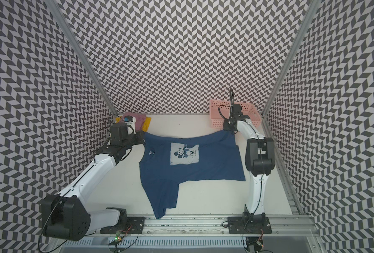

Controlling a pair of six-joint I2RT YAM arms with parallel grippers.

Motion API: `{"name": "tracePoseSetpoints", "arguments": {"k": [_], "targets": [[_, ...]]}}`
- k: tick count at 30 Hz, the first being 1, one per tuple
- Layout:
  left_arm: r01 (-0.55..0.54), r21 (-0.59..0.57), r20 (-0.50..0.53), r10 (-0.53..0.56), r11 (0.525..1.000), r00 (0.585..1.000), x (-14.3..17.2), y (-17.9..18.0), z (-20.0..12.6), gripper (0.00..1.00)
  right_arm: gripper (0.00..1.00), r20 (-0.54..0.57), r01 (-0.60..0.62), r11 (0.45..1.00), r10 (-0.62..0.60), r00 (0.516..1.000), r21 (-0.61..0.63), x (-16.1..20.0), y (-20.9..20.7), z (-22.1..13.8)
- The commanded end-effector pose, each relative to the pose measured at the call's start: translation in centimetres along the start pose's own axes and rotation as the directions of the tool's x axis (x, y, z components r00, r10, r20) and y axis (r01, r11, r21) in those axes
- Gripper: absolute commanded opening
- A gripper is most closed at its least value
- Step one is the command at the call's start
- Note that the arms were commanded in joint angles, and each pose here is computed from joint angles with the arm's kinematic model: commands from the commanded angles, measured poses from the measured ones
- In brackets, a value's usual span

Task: Fold and stack t-shirts
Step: Fold the T-shirt.

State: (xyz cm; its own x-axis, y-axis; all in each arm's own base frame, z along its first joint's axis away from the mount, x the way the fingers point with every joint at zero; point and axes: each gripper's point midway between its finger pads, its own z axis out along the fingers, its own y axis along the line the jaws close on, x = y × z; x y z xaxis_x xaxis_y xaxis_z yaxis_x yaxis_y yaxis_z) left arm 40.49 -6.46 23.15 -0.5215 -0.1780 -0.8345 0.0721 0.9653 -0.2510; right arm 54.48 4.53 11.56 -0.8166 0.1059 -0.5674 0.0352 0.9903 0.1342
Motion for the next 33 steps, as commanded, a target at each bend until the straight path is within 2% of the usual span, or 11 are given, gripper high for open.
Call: {"name": "tracePoseSetpoints", "arguments": {"k": [1,20,29,33], "targets": [[-0.004,-0.012,0.084,0.005,1.000,0.996,-3.0,0.2,-1.4,0.00,0.00,0.388,0.074,0.993,-0.034,0.921,-0.090,-9.8,3.3,-6.0],[-0.005,0.017,0.099,0.003,1.000,0.995,-3.4,-0.3,-2.4,0.00,0.00,0.266,0.019,0.996,0.004,0.964,-0.083,-3.2,2.3,-3.7],[0.006,0.040,0.088,-0.009,0.999,0.996,-2.9,-0.7,-2.9,0.00,0.00,0.155,0.017,0.993,0.001,0.988,-0.117,2.2,4.0,-0.6],[0.011,0.048,0.101,-0.015,0.999,0.995,-3.2,-0.9,-3.2,0.00,0.00,0.170,0.017,0.992,0.004,0.985,-0.123,1.6,4.4,-1.2]]}}
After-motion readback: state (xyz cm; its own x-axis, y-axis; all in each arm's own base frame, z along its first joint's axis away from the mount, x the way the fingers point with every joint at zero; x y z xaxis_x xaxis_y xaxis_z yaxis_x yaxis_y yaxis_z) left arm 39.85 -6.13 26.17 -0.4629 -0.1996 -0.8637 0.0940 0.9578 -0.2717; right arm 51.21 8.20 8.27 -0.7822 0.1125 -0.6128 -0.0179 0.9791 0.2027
